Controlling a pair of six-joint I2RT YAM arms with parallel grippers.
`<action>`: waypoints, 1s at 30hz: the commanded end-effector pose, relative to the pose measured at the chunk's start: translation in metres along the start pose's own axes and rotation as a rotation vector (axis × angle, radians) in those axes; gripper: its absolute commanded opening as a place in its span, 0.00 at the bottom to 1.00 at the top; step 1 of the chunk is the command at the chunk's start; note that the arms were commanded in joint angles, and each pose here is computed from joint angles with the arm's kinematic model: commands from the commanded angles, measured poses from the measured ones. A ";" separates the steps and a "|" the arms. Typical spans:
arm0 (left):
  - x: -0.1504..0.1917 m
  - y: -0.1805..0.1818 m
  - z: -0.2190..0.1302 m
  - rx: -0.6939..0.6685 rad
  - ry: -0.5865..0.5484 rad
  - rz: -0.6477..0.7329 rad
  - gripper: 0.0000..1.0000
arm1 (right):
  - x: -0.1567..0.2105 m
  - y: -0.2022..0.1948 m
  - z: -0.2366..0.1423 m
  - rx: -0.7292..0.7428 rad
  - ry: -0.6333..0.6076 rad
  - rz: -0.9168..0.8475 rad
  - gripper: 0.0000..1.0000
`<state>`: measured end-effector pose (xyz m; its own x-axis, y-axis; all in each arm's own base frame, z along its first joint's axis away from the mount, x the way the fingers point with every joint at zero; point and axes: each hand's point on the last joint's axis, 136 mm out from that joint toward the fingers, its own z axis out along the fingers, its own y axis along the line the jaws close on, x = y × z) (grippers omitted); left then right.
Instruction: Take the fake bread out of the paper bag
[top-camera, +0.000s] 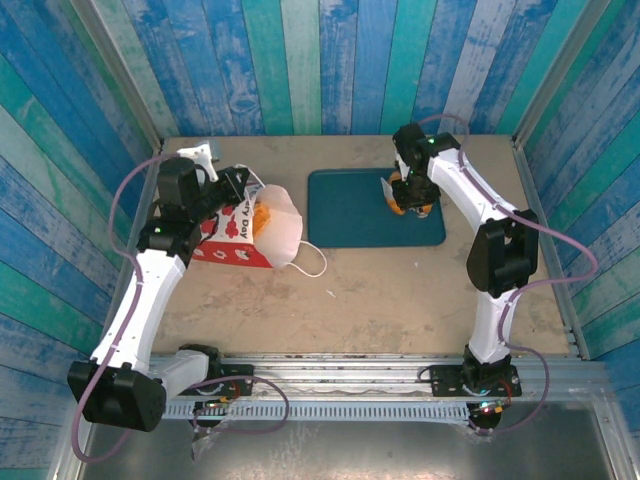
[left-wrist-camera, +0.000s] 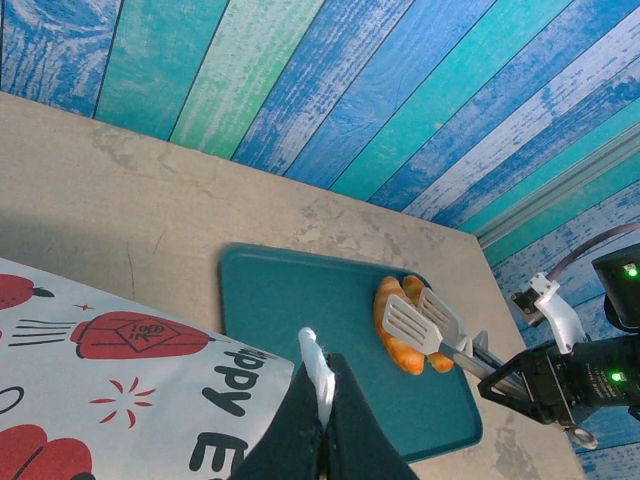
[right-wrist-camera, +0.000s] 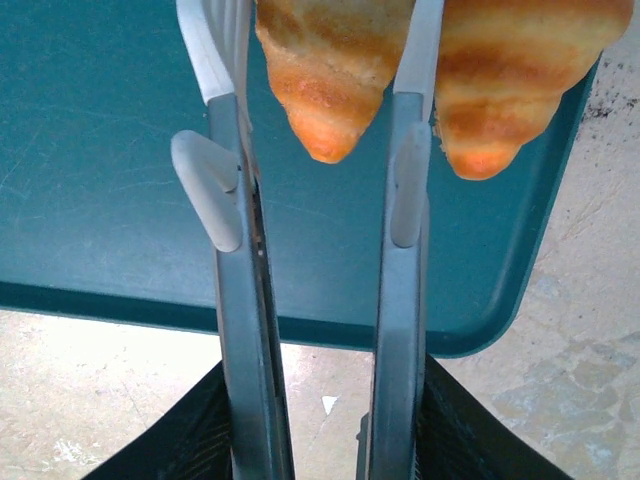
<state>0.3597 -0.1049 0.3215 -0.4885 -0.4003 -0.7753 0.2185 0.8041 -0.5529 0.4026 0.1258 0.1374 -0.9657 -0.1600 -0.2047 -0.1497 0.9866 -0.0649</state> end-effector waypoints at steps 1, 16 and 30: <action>-0.010 -0.010 -0.010 0.029 -0.052 0.017 0.00 | -0.005 -0.005 -0.007 0.028 -0.032 0.024 0.45; -0.009 -0.010 -0.012 0.027 -0.054 0.016 0.00 | -0.007 -0.001 -0.029 0.000 -0.093 0.011 0.46; -0.009 -0.008 -0.010 0.021 -0.054 0.015 0.00 | -0.009 -0.046 -0.040 -0.109 -0.157 0.166 0.46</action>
<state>0.3590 -0.1047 0.3183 -0.4928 -0.4020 -0.7717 0.2142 0.8035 -0.5554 0.4062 0.0971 0.1811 -0.9365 -0.0605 -0.3454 -0.0667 0.9978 0.0062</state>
